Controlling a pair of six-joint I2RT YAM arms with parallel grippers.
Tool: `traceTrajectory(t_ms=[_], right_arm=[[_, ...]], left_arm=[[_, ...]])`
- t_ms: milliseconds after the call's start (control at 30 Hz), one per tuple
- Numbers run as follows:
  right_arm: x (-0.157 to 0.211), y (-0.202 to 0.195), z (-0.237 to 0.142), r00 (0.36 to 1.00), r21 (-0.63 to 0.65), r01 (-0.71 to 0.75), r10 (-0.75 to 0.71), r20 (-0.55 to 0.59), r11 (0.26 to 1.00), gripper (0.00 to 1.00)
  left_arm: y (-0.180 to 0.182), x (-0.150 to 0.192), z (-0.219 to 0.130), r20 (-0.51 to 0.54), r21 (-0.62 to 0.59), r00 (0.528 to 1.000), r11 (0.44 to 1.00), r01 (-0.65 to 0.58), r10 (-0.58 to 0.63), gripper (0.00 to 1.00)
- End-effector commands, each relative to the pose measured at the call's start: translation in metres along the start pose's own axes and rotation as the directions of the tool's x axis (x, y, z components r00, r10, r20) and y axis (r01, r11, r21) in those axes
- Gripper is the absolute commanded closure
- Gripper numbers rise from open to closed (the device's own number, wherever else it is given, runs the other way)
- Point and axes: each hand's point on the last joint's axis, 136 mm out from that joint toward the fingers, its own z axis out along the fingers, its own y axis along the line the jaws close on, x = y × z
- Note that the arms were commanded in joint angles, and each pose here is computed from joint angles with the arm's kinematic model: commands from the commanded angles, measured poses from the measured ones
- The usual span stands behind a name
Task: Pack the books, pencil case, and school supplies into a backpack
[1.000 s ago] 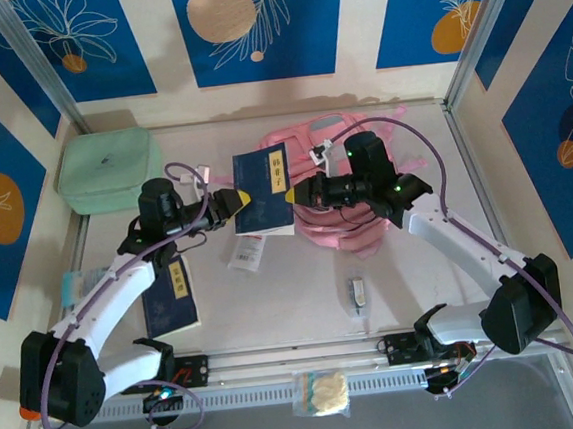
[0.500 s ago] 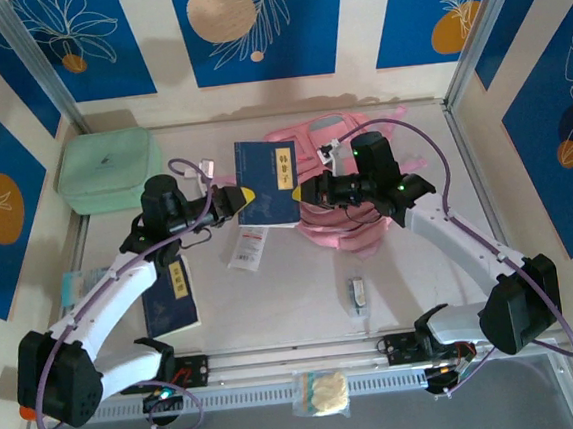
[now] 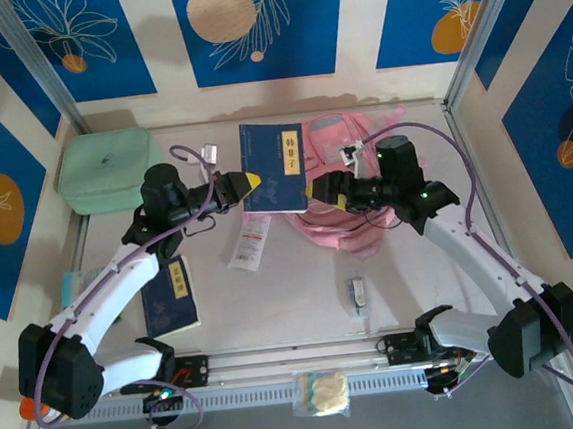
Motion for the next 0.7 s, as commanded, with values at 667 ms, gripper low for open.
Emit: traceTrajectory(t_ms=[667], right_arm=[[-0.016, 0.058, -0.007, 0.998, -0.371, -0.029, 0.009, -0.057, 0.928, 0.1]], left_arm=[[-0.062, -0.004, 0.031, 0.016, 0.135, 0.997, 0.987, -0.083, 0.082, 1.0]])
